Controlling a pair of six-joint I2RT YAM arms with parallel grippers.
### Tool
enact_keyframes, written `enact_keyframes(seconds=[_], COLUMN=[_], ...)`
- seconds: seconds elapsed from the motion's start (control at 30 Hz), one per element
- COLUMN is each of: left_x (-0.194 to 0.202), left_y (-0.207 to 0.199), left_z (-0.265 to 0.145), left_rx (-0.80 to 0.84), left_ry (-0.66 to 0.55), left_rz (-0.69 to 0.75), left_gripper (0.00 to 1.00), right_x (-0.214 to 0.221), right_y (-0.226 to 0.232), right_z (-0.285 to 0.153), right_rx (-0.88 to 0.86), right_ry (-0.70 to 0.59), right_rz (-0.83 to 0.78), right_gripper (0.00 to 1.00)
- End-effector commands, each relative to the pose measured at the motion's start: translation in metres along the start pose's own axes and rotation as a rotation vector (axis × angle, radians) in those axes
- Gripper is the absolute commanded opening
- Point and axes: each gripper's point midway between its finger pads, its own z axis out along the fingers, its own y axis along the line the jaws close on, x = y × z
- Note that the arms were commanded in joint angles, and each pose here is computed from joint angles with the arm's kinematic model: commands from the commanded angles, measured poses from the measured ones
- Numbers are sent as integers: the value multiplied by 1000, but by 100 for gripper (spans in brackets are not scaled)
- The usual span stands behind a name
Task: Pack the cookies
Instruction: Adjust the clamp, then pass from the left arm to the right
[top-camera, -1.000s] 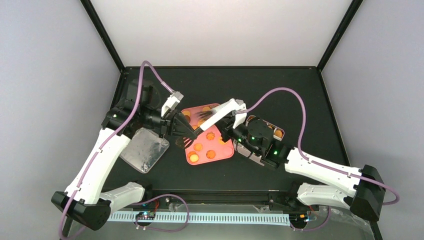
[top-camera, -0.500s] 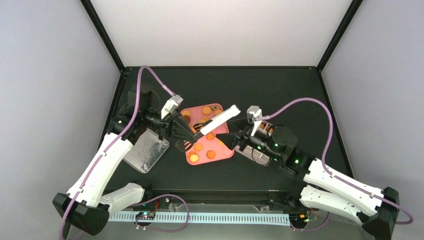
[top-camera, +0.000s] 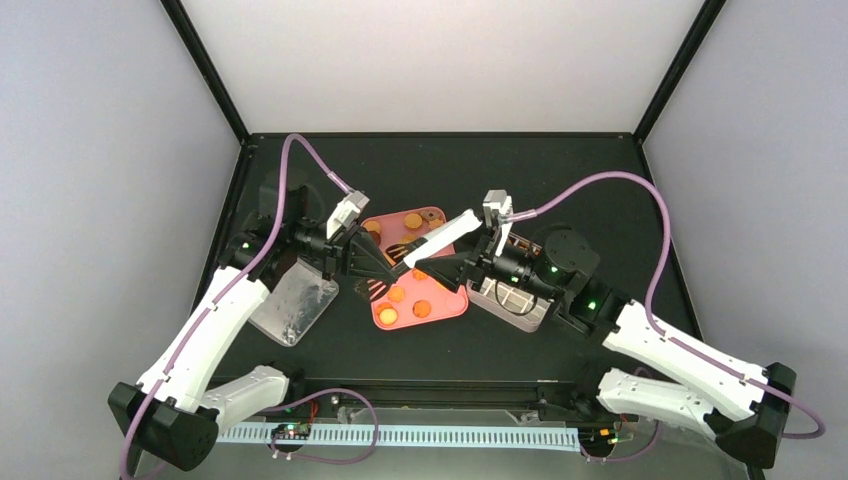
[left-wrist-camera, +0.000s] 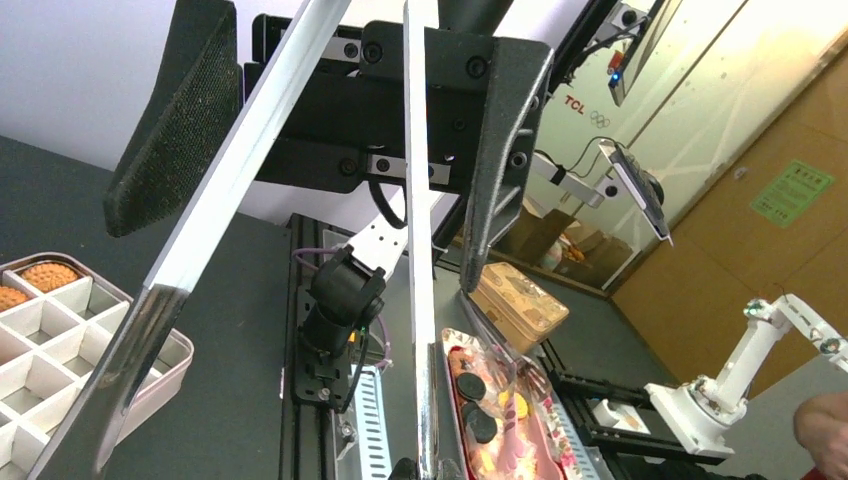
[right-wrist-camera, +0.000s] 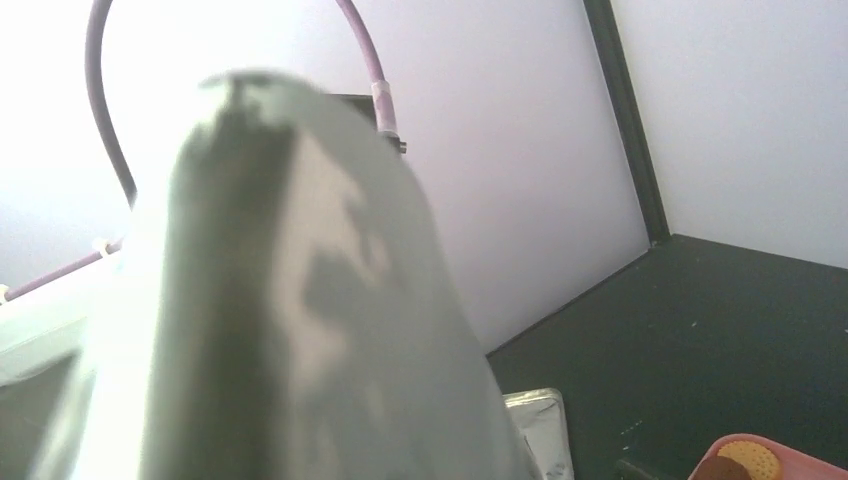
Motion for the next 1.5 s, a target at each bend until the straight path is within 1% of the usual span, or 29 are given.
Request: enact_keyframes(seconds=[0.0, 0.07, 0.2, 0.33, 0.53, 0.73, 0.87, 1.0, 1.1, 1.2, 1.37, 1.43, 1.47], left_x=[-3, -3, -2, 1, 4, 2, 3, 2, 2, 3, 5, 8, 10], left_y=[-6, -5, -4, 0, 0, -3, -3, -2, 0, 3, 12, 19, 27], left_z=[-2, -2, -2, -3, -3, -4, -4, -5, -6, -7, -10, -11, -13], left_rx=[-4, -8, -16, -31, -40, -35, -34, -38, -44, -54, -92, -142, -188], left_ry=[-6, -7, -8, -6, -6, -7, -8, -10, -12, -15, -19, -15, -8], left_rz=[82, 85, 92, 96, 100, 100, 100, 100, 99, 98, 104, 123, 133], left_gripper=[2, 2, 2, 1, 2, 2, 2, 2, 2, 2, 2, 5, 9], right_x=[-3, -1, 4, 4, -12, -17, -11, 2, 11, 16, 13, 15, 17], right_y=[11, 10, 9, 11, 7, -1, 0, 5, 8, 7, -1, -8, -13], right_z=[7, 10, 15, 18, 16, 19, 27, 33, 35, 34, 33, 34, 35], right_rx=[-53, -56, -62, -76, -70, -94, -122, -169, -193, -187, -138, -94, -69], right_ry=[19, 30, 49, 45, -10, -41, -8, 55, 105, 124, 114, 117, 121], right_rz=[20, 30, 56, 76, 100, 144, 160, 167, 163, 159, 142, 121, 108], right_gripper=[97, 94, 86, 79, 77, 75, 70, 63, 60, 57, 54, 52, 52])
